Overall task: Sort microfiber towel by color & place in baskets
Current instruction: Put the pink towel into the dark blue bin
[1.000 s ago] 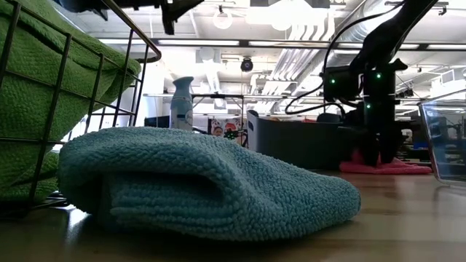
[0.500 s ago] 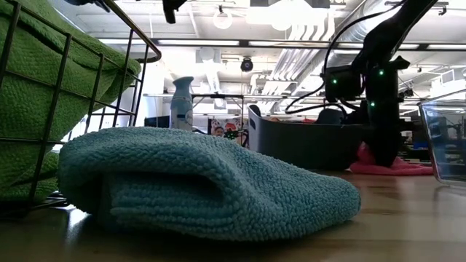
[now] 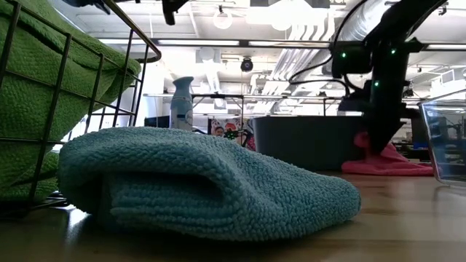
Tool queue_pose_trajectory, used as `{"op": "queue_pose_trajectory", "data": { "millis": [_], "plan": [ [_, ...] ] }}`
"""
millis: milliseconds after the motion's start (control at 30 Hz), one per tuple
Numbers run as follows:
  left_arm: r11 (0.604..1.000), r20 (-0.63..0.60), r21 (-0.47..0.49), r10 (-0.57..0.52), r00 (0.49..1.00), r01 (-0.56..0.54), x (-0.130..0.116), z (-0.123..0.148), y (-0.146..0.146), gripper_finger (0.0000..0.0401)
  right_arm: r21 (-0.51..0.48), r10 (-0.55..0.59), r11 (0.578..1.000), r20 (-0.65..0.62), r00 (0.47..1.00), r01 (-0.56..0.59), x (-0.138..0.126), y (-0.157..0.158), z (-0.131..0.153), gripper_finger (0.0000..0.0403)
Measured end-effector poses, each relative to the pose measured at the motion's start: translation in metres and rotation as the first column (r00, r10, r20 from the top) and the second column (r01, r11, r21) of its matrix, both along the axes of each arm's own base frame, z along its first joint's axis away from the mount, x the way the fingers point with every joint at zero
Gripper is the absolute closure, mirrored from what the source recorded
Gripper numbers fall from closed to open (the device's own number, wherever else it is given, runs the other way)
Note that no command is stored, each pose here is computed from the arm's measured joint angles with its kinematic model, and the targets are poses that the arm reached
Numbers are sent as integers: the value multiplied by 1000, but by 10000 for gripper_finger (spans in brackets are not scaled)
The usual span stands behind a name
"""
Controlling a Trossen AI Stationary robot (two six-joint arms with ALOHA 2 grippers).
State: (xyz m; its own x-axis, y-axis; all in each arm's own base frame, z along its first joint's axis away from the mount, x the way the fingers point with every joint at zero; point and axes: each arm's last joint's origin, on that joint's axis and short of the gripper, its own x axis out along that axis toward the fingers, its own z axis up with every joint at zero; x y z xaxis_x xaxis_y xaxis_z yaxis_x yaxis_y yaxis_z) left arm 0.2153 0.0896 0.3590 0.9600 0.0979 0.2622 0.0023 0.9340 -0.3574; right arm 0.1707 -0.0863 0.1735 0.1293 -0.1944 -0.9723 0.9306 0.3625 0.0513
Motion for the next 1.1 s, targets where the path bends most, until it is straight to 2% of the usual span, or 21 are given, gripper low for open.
{"op": "queue_pose_trajectory", "data": {
  "millis": [333, 533, 867, 933, 1000, 1100],
  "plan": [
    [1000, -2, 3, 21, 1000, -21, -3, 0, 7, 156, -35, -13, 999, 118, 993, 17, -16, 8, 26, 402],
    [999, -2, 2, 35, 999, -35, -4, 0, 10, 156, 43, 31, 998, 256, 966, -44, -16, 23, 38, 403],
    [999, -5, 0, 35, 999, -35, -4, 0, 10, 156, 138, 110, 978, 290, 951, -155, 1, 72, 36, 403],
    [999, -5, 1, 35, 999, -35, -4, 0, 10, 156, 155, 138, 966, 357, 924, -204, 9, 84, 37, 403],
    [999, -4, 0, 36, 999, -36, -4, 0, 10, 156, 150, 159, 955, 473, 867, -257, 20, 95, 44, 403],
    [999, -2, -15, 35, 999, -35, -4, 0, 10, 156, 95, 200, 932, 670, 715, -349, 37, 110, 60, 403]
  ]
}}
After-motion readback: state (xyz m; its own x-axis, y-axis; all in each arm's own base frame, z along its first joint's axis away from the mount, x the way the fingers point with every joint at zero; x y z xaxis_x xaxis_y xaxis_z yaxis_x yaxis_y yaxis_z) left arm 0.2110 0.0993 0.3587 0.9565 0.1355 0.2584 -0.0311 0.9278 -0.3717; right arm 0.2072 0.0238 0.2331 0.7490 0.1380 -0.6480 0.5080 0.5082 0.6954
